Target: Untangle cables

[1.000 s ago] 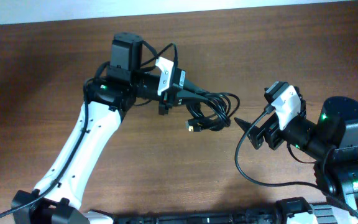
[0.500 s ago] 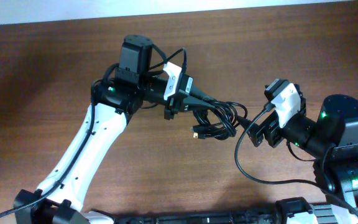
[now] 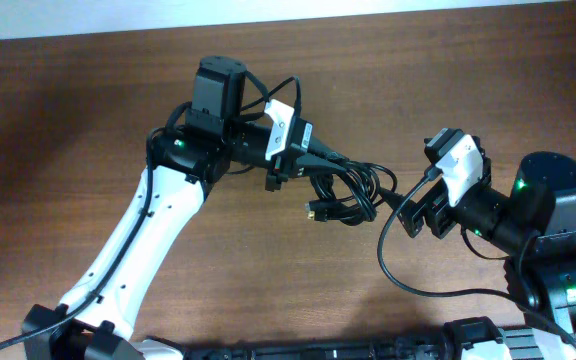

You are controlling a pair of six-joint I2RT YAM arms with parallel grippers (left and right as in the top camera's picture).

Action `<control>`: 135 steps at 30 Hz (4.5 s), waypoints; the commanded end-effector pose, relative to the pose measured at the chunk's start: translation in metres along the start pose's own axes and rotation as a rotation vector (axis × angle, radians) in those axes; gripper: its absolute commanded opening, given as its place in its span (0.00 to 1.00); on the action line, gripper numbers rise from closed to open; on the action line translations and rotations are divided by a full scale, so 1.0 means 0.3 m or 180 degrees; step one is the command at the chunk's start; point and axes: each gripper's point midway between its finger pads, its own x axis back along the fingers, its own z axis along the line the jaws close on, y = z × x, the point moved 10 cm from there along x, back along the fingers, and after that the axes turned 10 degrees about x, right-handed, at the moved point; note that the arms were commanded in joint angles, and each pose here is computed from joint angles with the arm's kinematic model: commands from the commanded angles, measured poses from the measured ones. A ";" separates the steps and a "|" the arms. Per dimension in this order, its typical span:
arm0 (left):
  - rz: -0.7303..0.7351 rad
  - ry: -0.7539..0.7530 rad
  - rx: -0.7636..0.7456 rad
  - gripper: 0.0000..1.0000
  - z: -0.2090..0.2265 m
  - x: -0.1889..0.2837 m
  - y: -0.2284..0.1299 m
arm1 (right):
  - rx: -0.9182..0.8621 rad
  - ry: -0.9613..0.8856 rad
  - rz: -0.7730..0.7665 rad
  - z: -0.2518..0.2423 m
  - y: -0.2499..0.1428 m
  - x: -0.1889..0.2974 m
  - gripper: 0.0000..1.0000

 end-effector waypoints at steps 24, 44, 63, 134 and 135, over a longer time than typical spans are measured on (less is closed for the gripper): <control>0.0176 0.0204 -0.0087 0.00 -0.015 -0.031 0.034 | -0.0031 0.0113 0.0016 0.010 -0.010 -0.001 0.99; -0.0132 -0.0450 -0.0096 0.00 -0.071 -0.061 0.060 | 0.0028 -0.0549 0.0285 -0.075 -0.020 -0.039 0.99; -0.0186 -0.0558 -0.0098 0.00 -0.080 -0.064 0.064 | -0.0004 0.0425 -0.0223 -0.057 0.009 -0.125 0.99; 0.0728 0.0394 0.0273 0.99 -0.057 -0.166 -0.022 | -0.3186 -0.0665 -0.0629 -0.181 0.055 -0.123 0.04; 0.0799 0.0462 0.0251 0.99 -0.057 -0.178 -0.026 | -0.3186 -0.0665 -0.0629 -0.181 0.055 -0.123 0.04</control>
